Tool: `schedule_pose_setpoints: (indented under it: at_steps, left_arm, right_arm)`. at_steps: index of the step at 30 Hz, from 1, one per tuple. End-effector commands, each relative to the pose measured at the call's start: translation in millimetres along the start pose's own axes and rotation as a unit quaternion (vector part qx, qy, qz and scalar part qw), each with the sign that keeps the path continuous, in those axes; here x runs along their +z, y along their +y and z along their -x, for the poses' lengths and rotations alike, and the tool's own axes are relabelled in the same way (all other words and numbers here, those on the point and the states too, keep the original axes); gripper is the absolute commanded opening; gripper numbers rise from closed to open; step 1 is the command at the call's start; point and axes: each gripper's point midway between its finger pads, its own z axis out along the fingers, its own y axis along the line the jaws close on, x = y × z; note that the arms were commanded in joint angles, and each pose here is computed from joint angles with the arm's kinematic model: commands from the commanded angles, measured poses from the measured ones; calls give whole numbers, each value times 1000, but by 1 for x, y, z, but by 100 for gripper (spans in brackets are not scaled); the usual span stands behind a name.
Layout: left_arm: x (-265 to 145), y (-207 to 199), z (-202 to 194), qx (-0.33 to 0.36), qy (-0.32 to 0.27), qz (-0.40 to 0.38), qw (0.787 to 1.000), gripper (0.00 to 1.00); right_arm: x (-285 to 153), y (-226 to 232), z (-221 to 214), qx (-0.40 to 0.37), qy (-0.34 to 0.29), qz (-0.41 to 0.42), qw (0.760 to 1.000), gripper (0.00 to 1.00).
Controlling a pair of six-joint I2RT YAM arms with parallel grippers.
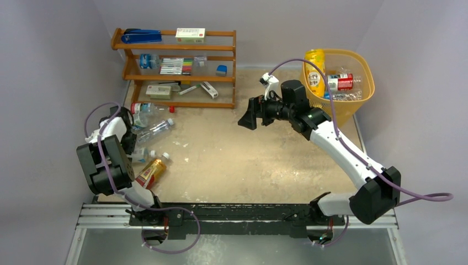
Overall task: Put the plastic bottles in the bin
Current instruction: Pick up the plastic bottle at the center of the board.
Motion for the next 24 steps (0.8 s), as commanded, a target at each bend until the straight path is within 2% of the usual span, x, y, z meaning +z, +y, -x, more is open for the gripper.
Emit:
schedule_pose_setpoints:
  at_steps: [1, 9, 13, 18, 24]
  left_arm:
    - [7, 1, -3, -19, -1, -12, 1000, 73]
    - [-3, -5, -1, -19, 2, -46, 999, 53]
    - [-21, -16, 4, -18, 6, -84, 996, 51]
    - [-66, -46, 4, 8, 18, -174, 985, 48]
    - [-144, -78, -24, 101, 16, -279, 955, 48]
  right_arm:
    - [0, 8, 18, -13, -28, 7, 999, 100]
    - [0, 8, 15, -14, -30, 6, 999, 100]
    - [0, 8, 14, -14, -31, 8, 999, 100]
    - [0, 10, 16, -14, -33, 10, 999, 100]
    - [0, 10, 18, -14, -36, 7, 999, 100]
